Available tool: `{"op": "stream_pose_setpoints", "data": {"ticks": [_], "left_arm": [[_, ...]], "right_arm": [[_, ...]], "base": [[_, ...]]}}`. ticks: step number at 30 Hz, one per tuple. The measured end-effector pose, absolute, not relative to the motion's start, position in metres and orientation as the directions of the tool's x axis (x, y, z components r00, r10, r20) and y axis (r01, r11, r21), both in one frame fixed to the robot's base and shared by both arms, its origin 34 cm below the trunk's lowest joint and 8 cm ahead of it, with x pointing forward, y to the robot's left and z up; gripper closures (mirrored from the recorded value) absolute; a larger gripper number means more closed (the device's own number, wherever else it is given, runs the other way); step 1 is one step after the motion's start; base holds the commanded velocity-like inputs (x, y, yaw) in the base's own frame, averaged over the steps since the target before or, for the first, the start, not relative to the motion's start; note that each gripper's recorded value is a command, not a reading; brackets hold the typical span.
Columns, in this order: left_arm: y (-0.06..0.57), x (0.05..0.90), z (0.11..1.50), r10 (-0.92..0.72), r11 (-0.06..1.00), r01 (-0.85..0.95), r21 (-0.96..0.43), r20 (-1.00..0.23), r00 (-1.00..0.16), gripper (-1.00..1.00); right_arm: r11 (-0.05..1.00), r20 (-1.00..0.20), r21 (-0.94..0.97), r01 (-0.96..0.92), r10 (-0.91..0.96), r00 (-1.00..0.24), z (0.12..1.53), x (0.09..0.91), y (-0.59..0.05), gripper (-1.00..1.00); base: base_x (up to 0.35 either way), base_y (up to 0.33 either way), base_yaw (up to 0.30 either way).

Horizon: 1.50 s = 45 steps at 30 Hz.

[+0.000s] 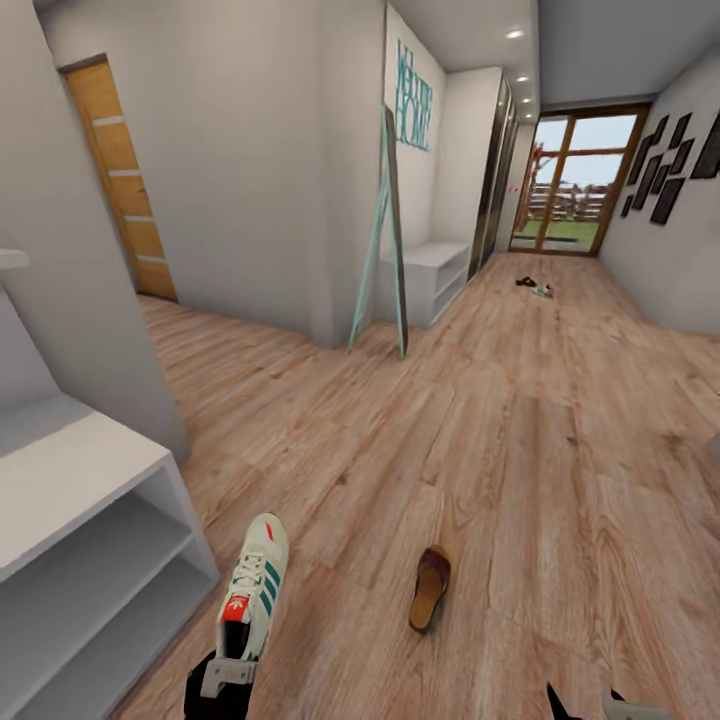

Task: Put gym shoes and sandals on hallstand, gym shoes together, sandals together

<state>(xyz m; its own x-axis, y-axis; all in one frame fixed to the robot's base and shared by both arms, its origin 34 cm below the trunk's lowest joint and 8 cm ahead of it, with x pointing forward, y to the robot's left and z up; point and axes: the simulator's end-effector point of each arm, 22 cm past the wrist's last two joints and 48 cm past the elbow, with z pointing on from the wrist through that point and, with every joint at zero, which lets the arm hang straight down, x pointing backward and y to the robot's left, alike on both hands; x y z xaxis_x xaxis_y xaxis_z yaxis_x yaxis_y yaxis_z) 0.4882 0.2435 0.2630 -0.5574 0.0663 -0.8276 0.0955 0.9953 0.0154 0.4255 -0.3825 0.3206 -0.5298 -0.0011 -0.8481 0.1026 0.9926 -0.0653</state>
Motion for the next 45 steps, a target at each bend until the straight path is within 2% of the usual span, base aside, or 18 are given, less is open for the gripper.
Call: {"op": "stream_pose_setpoints", "data": {"ticks": [14,45], "left_arm": [[0.2435,0.4884,0.2633,0.066,0.995,0.095,0.015,-0.828,-0.557,1.00],[0.2445,0.4895,0.2644,0.067,0.995,0.095,0.017,-0.830,-0.553,1.00]], "right_arm": [[0.993,-0.849,-0.066,0.103,-0.002,-0.528,0.3213,0.4260,-0.3827,-1.00],[0.993,-0.849,-0.065,0.103,-0.001,-0.529,0.3215,0.4262,-0.3827,-1.00]], "base": [[0.083,0.255,-0.300],[0.003,0.007,-0.288]]}}
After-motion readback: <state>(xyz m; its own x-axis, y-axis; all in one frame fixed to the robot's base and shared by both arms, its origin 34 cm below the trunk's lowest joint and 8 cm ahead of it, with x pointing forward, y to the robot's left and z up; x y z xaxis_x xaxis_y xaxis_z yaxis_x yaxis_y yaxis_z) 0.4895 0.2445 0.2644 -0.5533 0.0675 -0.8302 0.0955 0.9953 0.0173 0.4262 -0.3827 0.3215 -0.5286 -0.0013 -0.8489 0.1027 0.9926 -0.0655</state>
